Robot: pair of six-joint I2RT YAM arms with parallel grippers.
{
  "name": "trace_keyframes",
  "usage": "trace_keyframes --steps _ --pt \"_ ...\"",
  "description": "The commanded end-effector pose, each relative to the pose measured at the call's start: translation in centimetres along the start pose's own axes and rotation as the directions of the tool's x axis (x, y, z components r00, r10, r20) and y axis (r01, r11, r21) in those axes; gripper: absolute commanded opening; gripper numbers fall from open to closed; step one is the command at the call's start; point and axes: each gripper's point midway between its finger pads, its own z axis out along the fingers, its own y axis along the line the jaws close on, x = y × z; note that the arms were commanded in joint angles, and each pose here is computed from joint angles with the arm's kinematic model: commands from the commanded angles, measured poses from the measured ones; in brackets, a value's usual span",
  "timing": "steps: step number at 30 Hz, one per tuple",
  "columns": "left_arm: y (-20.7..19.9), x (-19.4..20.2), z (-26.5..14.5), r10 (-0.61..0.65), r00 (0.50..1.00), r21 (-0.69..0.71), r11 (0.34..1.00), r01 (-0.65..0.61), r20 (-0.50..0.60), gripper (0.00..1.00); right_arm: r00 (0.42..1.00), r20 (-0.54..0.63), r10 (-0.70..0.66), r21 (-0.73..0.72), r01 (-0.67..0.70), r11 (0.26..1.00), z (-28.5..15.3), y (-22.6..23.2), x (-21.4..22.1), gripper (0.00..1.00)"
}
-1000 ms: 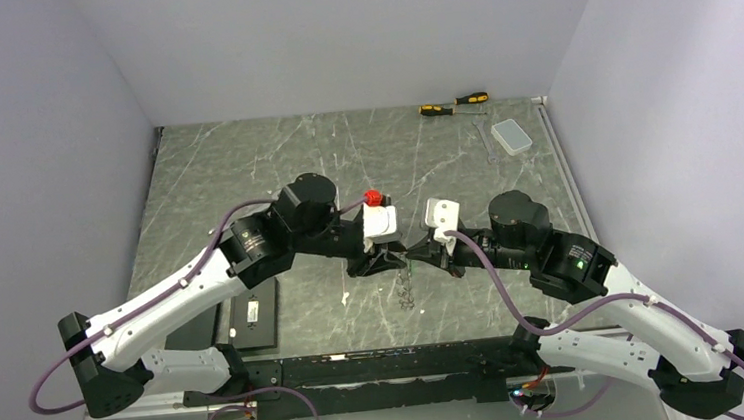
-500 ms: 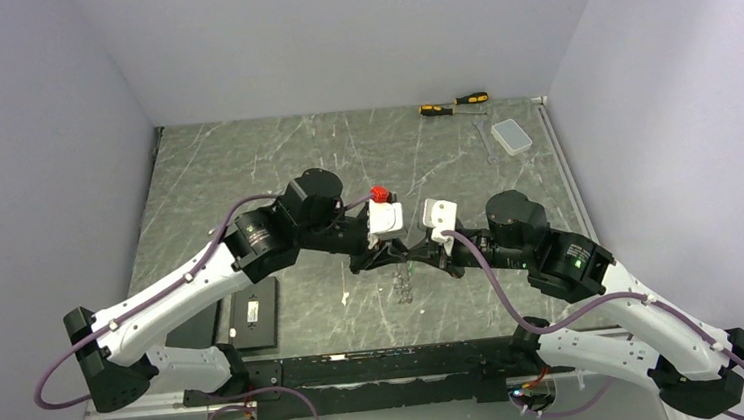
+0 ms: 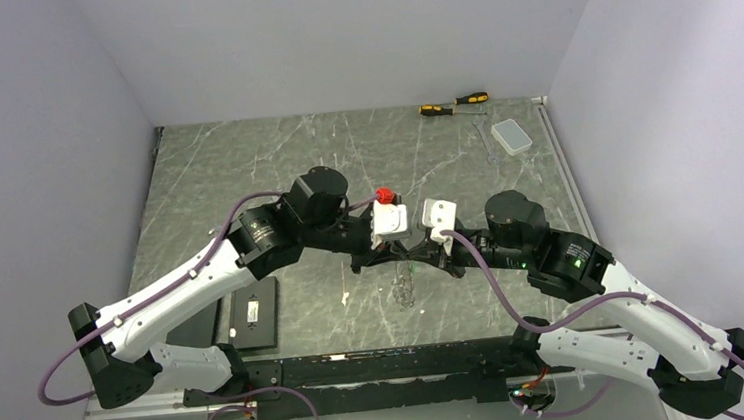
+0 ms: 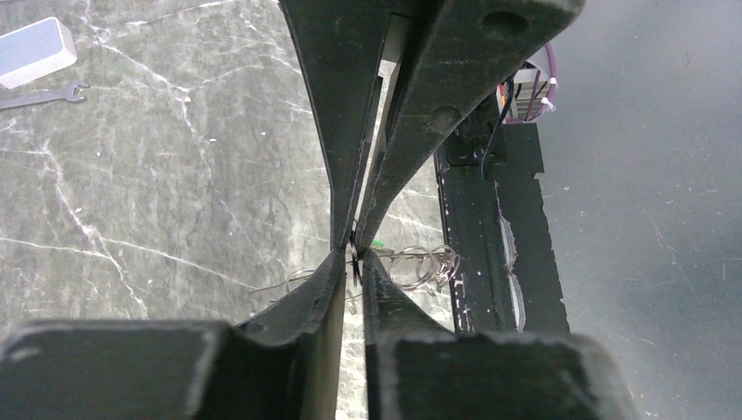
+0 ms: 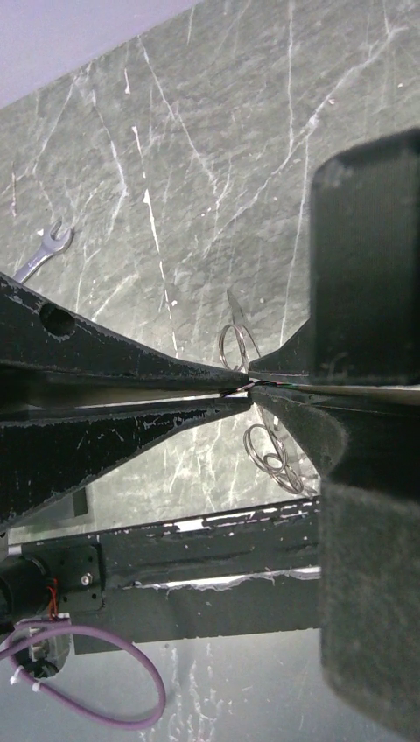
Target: Put the keys on the keyring
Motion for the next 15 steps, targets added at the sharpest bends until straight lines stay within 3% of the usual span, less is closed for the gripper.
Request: trace_keyframes --steps 1,2,9,12,15 --pt "0.5 -0.7 0.2 0.033 0.999 -0.009 0.999 -0.033 0.008 0.05 0.989 0.139 -0.044 0.005 0.044 0.999 -0.5 -0.2 -4.0 0.00" --pt "0.5 -0.7 0.3 0.033 0.999 -0.010 0.999 -0.033 0.008 0.00 0.989 0.143 -0.042 0.006 0.042 0.999 -0.6 -0.2 -4.0 0.00" --pt "1.5 -1.1 0.0 0.038 0.999 -0.075 0.996 -0.036 0.021 0.00 0.983 0.177 -0.040 0.028 0.035 0.999 -1.0 -0.4 -4.4 0.00" --pt "1.8 -1.6 -0.5 0.042 0.998 -0.108 0.993 -0.036 0.049 0.00 0.982 0.187 -0.038 0.029 0.033 0.999 -1.1 -0.3 -4.5 0.08" --pt "2.1 -2.3 -0.9 0.050 0.995 -0.142 0.989 -0.037 0.084 0.00 0.980 0.195 -0.036 0.034 0.030 0.999 -1.2 -0.3 -4.4 0.23"
